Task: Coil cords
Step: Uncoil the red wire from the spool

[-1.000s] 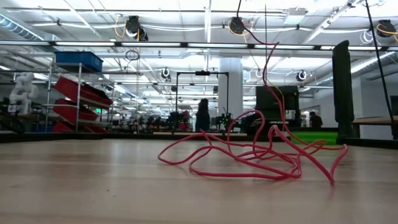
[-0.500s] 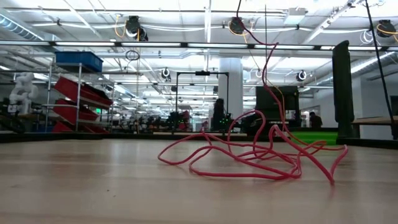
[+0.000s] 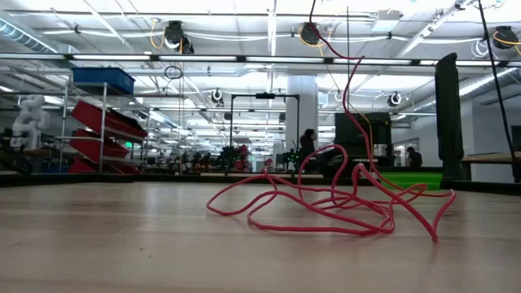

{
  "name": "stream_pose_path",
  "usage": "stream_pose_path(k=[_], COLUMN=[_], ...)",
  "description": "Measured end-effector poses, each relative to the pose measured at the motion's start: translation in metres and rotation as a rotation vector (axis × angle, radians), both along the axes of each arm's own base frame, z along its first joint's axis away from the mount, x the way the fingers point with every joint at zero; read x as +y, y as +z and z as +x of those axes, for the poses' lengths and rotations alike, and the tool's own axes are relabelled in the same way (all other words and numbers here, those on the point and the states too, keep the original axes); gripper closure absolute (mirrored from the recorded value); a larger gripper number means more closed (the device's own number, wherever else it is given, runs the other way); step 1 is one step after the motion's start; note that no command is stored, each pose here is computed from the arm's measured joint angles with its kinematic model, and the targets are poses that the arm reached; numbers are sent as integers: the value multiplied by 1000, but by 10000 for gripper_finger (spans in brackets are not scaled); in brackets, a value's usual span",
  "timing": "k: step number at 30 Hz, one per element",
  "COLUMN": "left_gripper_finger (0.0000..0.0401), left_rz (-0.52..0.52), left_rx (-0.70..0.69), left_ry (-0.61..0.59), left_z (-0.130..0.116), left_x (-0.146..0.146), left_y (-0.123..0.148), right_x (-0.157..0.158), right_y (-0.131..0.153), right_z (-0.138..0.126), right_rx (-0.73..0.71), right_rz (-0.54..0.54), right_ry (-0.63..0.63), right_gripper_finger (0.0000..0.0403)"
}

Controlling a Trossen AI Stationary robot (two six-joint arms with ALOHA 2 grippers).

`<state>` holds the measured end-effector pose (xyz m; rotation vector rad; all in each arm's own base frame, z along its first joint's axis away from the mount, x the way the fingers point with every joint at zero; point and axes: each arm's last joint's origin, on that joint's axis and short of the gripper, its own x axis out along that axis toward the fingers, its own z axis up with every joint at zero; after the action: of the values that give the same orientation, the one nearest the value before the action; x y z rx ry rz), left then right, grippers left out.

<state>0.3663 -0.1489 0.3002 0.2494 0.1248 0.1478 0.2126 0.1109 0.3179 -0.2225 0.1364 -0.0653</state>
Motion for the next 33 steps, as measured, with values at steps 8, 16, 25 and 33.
stream_pose_path(k=[8,16,25,33], left_gripper_finger=[363,393,393,393], left_rz=[-5,-5,-4,0], left_rx=[0,1,1,4], left_ry=[-33,-32,-34,-35], left_z=[0,0,0,0], left_x=[-1,-1,-1,-1], left_y=[0,0,-1,-1], right_x=[0,0,1,1], right_y=[0,0,0,-1], right_z=[0,0,0,0], right_rx=[1,1,5,15], right_rz=[0,-4,-2,-7], right_ry=[4,10,52,52], right_gripper_finger=[403,403,375,337])
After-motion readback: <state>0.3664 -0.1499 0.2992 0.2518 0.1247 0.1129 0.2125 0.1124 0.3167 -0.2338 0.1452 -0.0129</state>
